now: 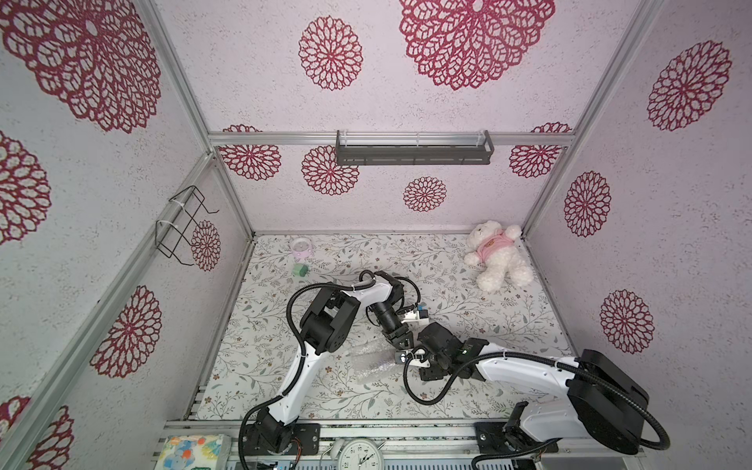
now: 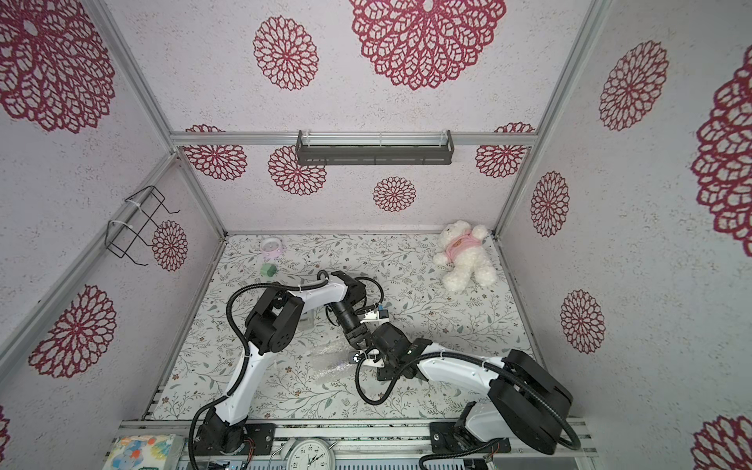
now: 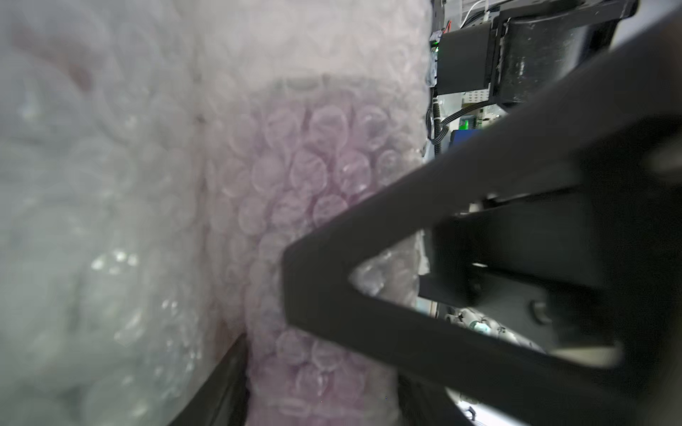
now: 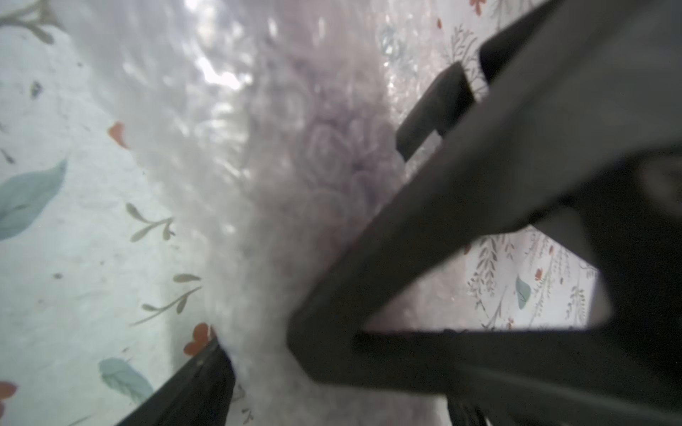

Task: Wrap wine bottles in bubble wrap
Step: Wrap the wine bottle in bubble wrap.

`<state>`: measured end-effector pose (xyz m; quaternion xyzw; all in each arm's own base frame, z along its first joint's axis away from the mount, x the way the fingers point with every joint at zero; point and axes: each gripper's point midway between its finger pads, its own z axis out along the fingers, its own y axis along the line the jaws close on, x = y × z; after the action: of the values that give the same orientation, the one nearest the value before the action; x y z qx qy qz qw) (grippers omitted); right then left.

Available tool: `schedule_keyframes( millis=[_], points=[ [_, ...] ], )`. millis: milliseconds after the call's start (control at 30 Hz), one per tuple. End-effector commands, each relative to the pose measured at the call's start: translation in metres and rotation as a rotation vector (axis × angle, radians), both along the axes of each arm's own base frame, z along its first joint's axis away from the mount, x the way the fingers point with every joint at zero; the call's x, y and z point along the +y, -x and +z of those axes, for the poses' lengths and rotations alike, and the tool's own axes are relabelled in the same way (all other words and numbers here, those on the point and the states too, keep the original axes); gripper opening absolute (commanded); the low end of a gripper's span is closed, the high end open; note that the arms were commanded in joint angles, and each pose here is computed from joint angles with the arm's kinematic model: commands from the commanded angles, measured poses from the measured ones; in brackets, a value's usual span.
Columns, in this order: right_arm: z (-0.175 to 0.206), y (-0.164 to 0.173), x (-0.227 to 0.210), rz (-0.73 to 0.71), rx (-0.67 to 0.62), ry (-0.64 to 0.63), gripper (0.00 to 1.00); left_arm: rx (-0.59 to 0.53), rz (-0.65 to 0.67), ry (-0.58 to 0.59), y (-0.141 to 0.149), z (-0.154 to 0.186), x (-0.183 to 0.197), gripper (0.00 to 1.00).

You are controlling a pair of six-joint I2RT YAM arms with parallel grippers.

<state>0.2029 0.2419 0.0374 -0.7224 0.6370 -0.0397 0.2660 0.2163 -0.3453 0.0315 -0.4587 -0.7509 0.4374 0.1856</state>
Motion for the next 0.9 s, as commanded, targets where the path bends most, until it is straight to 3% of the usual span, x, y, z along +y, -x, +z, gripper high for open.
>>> schedule_keyframes(
  millis=[0, 267, 367, 400, 433, 667, 867],
  points=[
    [-0.004, -0.004, 0.012, 0.031, 0.006, 0.002, 0.83, 0.046, -0.012, -0.096, 0.004, -0.021, 0.018, 0.49],
    [-0.012, 0.016, 0.008, -0.003, 0.190, 0.045, 0.47, -0.014, -0.004, -0.111, -0.004, -0.013, 0.026, 0.59],
    [-0.012, 0.029, 0.003, -0.010, 0.265, 0.063, 0.41, -0.052, 0.011, -0.108, -0.012, -0.006, 0.029, 0.65],
    [-0.012, 0.032, 0.002, -0.017, 0.290, 0.067, 0.41, -0.063, 0.019, -0.105, -0.015, -0.003, 0.030, 0.71],
    [-0.012, 0.037, 0.001, -0.024, 0.323, 0.072, 0.40, -0.075, 0.026, -0.099, -0.018, 0.000, 0.031, 0.98],
    [-0.004, 0.056, 0.010, -0.114, 0.515, 0.030, 0.39, -0.184, 0.090, -0.088, -0.045, 0.028, 0.040, 0.97],
    [-0.001, 0.050, 0.021, -0.274, 0.636, -0.027, 0.39, -0.346, 0.227, -0.146, -0.088, 0.050, 0.065, 0.97]
  ],
)
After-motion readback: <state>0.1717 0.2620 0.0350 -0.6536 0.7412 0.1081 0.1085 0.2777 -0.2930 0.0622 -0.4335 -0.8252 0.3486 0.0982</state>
